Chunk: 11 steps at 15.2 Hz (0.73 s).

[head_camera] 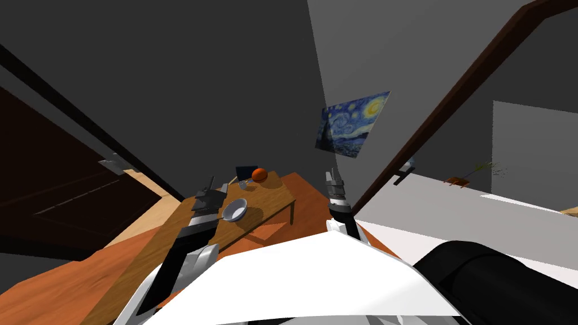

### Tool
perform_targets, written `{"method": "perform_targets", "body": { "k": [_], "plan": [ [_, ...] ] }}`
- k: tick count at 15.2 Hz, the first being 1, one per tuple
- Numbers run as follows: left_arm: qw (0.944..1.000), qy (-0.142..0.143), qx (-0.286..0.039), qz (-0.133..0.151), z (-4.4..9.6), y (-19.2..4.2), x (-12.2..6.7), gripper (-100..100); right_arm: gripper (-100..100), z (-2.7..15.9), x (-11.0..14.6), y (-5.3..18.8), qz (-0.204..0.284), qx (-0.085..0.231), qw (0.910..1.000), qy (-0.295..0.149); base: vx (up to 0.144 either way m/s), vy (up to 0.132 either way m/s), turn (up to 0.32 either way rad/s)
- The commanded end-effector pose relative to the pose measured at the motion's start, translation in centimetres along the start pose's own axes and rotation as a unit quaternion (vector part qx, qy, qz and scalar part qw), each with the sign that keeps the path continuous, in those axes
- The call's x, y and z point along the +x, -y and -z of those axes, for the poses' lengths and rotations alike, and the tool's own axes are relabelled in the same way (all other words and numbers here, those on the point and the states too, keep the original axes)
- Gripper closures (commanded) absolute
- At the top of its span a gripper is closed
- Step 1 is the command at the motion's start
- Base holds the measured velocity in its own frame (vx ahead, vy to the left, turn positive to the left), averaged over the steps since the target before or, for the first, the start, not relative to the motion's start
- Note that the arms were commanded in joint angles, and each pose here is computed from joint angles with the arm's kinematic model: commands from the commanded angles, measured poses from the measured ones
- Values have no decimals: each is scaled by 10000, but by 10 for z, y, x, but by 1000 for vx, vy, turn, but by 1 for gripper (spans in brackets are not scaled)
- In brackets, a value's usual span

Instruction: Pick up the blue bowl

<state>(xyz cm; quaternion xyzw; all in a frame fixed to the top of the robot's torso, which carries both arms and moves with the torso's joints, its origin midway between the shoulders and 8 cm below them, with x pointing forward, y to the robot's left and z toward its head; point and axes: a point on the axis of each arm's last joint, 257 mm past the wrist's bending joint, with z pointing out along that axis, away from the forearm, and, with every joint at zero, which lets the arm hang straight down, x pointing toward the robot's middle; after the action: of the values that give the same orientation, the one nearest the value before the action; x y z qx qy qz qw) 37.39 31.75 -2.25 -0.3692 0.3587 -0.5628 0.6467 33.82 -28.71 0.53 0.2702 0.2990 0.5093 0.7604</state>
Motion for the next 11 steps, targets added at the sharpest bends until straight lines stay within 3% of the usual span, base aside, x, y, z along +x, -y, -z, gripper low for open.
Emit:
{"method": "perform_targets", "body": {
  "k": [1,4,6,7,9,11],
  "plan": [
    [9997,47,-226,-17,2,-12,-6,-100,0,0,0,0,0,0,10000,0,0,25,-139],
    [9976,185,-663,-42,6,-38,-23,-100,0,0,0,0,0,0,10000,0,-2,31,-147],
    [9971,197,-740,-42,7,-41,-24,-100,0,0,0,0,0,0,10000,0,-3,27,-118],
    [9950,283,-953,-46,10,-54,-34,-100,0,0,0,0,1,0,10000,0,-6,22,-122],
    [9944,293,-1014,-45,10,-57,-34,-100,0,0,0,0,0,0,10000,0,-7,22,-107],
    [9907,402,-1298,-43,15,-73,-45,-100,0,0,0,0,0,0,10000,0,-8,22,-168]
  ]
}}
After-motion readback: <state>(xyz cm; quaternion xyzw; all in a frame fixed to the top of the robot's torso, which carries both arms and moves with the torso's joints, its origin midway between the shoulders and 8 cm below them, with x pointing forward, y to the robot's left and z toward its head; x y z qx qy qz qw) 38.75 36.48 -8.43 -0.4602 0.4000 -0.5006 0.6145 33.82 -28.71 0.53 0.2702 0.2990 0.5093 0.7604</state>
